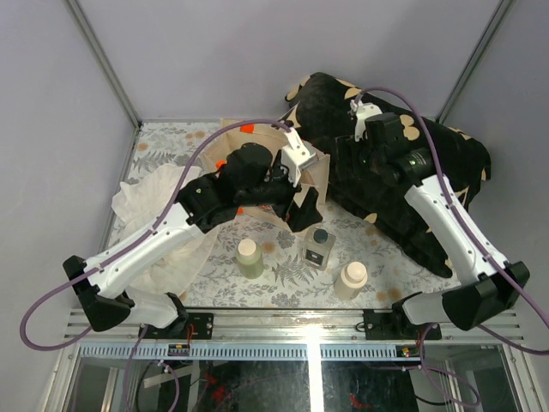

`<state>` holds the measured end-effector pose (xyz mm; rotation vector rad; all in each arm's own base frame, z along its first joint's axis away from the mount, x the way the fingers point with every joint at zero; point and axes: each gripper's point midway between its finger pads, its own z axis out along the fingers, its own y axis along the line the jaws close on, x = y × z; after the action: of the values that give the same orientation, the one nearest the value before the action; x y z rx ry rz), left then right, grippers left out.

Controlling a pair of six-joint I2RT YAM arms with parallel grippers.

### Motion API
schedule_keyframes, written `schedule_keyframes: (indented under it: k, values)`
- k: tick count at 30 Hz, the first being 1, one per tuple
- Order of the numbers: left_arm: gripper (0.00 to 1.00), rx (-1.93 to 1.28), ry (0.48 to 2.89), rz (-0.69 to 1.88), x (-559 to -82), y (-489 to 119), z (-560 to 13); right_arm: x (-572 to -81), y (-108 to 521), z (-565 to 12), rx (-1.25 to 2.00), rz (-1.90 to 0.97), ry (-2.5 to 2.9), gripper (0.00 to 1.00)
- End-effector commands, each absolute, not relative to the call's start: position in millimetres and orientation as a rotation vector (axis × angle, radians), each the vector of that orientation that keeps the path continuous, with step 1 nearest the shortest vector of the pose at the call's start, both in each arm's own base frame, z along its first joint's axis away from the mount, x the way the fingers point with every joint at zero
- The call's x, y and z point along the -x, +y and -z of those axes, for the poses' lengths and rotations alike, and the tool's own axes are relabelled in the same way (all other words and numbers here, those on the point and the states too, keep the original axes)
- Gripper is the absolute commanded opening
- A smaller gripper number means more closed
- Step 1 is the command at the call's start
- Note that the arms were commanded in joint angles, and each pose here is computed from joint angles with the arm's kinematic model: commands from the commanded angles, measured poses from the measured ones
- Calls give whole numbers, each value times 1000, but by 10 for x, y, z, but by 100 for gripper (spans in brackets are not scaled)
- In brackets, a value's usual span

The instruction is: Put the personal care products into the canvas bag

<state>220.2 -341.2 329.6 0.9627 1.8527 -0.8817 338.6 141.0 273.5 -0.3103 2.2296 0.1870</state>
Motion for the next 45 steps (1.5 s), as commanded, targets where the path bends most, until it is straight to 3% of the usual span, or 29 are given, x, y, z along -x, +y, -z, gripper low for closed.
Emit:
schedule_keyframes:
  k: [1, 10, 19, 22, 29, 40, 45]
  values:
    - [100, -1089, 1872, 952, -1852, -3497, -3182, -3641, 1661, -3022, 323, -297, 2116, 85]
    - [100, -1193, 1957, 868, -1671, -3396, -2716, -3813, 2092, -3520, 420, -510, 1979, 87]
    - [100, -1186, 2003, 826, -1648, -3283, -2524, -3876, 2445, -3074, 425, -680, 2104, 93]
    - [100, -1197, 2010, 819, -1647, -3281, -2506, -3895, 2467, -2848, 432, -630, 2170, 100]
    - [100, -1224, 2017, 798, -1680, -3308, -2478, -3881, 2503, -2463, 483, -515, 2289, 99]
    - [100, -1236, 1994, 802, -1747, -3410, -2477, -3700, 1722, -2343, 469, 15, 2495, 99]
    - [100, -1269, 1949, 793, -1828, -3523, -2511, -3583, 1546, -2314, 473, 104, 2521, 100]
